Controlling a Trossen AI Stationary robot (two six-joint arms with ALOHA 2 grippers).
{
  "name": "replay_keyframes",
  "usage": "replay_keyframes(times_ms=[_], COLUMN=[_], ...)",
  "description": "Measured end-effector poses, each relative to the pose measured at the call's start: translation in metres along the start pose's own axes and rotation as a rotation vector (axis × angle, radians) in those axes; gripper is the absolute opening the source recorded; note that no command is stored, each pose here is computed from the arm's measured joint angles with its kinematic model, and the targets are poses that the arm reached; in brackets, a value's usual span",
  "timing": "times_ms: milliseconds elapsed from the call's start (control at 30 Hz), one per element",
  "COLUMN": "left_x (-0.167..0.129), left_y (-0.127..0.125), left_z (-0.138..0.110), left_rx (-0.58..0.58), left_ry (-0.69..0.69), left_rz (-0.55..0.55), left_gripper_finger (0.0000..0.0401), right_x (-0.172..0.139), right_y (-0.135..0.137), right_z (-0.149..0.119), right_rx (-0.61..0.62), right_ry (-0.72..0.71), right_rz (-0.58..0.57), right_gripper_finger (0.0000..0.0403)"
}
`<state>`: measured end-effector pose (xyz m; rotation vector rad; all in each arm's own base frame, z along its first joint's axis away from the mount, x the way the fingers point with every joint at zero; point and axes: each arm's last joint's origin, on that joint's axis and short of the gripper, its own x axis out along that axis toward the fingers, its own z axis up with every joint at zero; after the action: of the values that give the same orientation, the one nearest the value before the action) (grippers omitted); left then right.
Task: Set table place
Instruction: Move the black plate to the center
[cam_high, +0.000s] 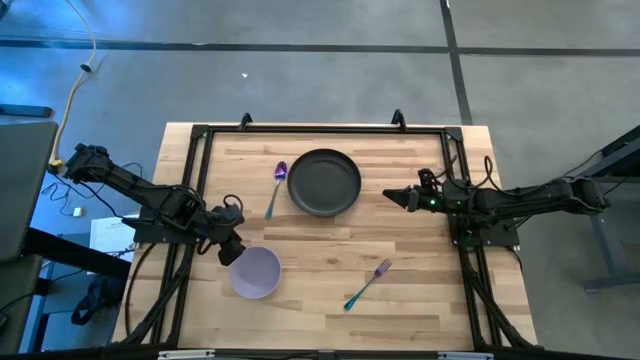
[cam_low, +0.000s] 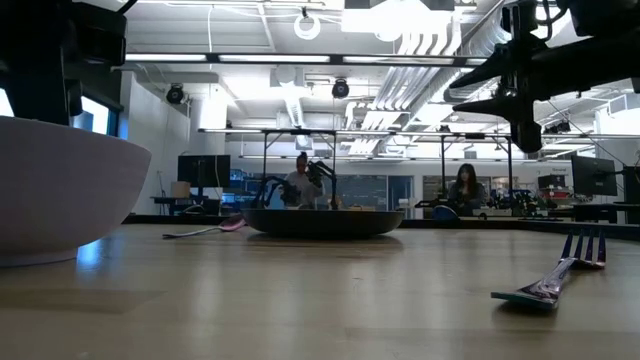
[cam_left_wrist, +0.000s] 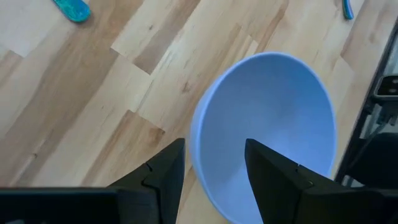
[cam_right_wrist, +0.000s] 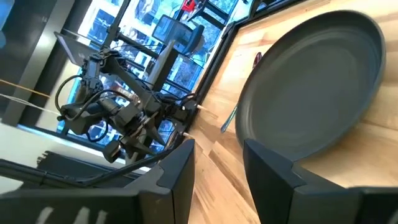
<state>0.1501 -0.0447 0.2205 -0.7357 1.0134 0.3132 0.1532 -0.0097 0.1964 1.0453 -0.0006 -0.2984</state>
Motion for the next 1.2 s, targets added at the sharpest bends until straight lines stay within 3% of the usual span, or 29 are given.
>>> replay_keyframes(times_ms=[533, 1000, 1200], left_x=[0.000, 0.000, 0.000], left_y=[0.000, 0.001, 0.004], left_z=[-0.001, -0.003, -0.004], left_rx=[-0.012, -0.004, -0.005], left_ry=[0.045, 0.054, 0.068], left_rz=[-0.022, -0.002, 0.021], left_gripper_finger=[0.0156, 0.0156, 0.0156], right_x=[0.000, 0.000, 0.001], right_y=[-0.003, 0.001, -0.010], right_z=[-0.004, -0.003, -0.009], right_rx=[0.094, 0.126, 0.191], right_ry=[0.058, 0.070, 0.118], right_rz=[-0.018, 0.027, -0.088], right_gripper_finger=[0.0165, 0.0156, 0.0156])
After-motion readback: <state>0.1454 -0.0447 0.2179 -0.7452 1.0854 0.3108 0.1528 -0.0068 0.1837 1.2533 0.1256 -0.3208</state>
